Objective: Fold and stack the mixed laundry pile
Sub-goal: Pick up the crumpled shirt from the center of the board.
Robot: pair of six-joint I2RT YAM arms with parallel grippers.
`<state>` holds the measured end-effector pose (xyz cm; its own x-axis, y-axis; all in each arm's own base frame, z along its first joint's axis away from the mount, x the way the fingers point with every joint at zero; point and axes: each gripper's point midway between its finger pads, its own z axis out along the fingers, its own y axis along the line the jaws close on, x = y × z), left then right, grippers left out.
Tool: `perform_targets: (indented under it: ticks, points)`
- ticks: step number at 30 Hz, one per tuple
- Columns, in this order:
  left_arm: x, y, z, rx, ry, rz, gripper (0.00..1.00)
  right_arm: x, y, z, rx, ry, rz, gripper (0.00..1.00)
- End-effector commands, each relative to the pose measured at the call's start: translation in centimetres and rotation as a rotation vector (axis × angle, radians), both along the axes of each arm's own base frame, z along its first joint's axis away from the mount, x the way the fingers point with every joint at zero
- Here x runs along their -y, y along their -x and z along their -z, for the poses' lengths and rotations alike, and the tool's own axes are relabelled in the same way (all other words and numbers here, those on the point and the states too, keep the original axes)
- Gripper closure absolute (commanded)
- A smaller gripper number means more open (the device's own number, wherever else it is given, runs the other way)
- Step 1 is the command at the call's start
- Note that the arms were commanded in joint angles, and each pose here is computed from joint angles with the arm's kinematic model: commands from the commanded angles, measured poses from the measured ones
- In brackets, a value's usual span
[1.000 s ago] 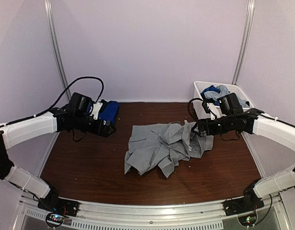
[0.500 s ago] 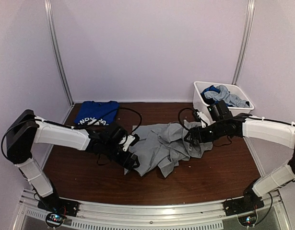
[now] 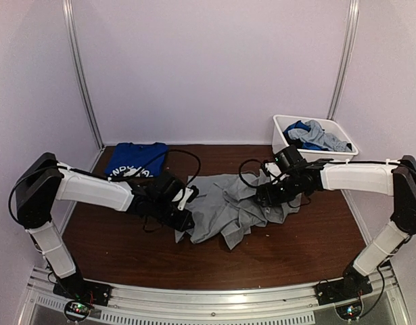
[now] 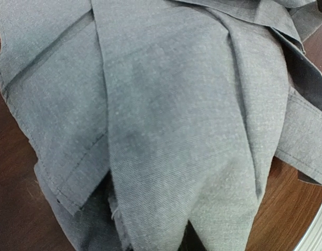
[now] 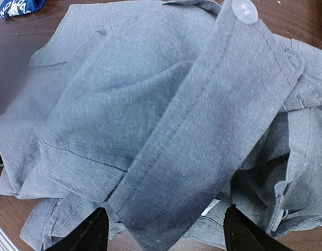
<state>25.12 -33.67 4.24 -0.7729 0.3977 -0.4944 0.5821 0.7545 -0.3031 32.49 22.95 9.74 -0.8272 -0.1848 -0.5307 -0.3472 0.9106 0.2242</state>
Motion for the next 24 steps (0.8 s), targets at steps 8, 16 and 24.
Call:
perform_targets:
  ticks: [8, 16, 24]
  points:
    - [-2.5, -2.6, -5.7, 0.114, 0.040, -0.099, 0.67, -2.0, -0.3, -1.0, 0.029, -0.073, -0.058, 0.72]
    - [-3.9, -2.5, -6.5, 0.130, 0.093, -0.108, 0.96, -3.5, 0.3, -8.8, 0.121, -0.207, -0.115, 1.00]
    - [-2.0, -1.3, -5.4, 0.063, 0.182, -0.044, 0.59, -2.9, 0.7, -13.7, 0.198, -0.229, -0.119, 1.00]
